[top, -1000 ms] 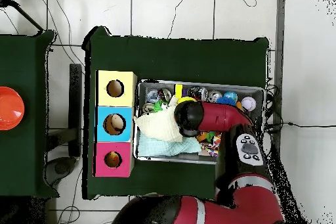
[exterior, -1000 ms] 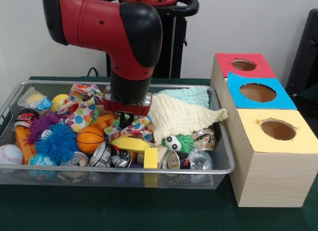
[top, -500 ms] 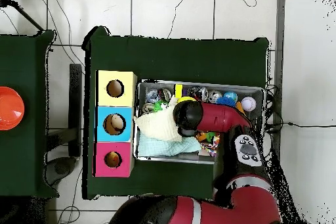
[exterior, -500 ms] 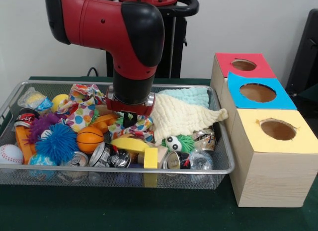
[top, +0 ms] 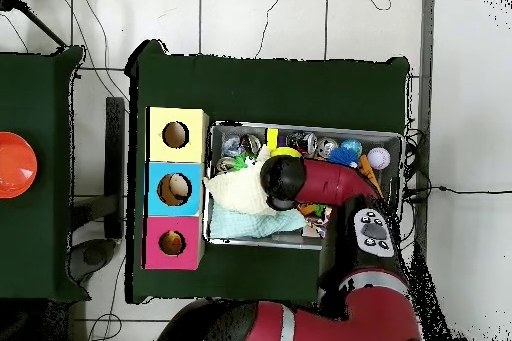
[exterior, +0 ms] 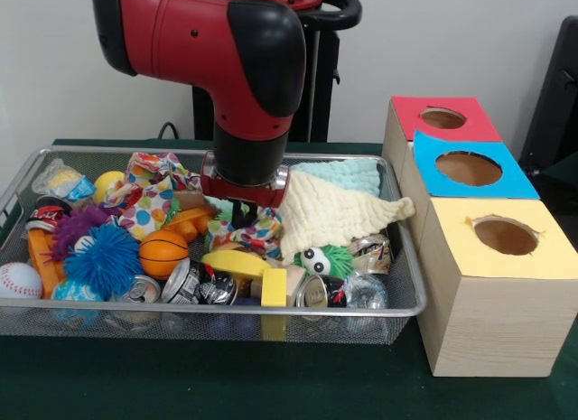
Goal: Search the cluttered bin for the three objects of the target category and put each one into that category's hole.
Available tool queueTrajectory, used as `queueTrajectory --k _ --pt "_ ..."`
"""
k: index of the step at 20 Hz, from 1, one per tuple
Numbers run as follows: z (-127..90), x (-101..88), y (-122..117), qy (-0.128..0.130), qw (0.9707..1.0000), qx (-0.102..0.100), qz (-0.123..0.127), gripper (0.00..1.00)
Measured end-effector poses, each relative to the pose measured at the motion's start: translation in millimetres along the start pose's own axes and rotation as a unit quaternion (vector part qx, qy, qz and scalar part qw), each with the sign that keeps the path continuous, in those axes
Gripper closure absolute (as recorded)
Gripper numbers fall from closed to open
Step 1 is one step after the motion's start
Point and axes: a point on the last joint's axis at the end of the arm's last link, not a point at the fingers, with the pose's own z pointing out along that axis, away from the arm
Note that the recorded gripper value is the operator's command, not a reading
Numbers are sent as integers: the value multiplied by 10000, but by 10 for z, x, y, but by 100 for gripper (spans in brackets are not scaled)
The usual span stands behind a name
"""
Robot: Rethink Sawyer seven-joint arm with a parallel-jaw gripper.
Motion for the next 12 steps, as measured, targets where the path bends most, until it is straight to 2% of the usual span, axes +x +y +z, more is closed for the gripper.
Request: queueTrajectory --k 12 --pt "-103 30 149 22 9999 -33 139 100"
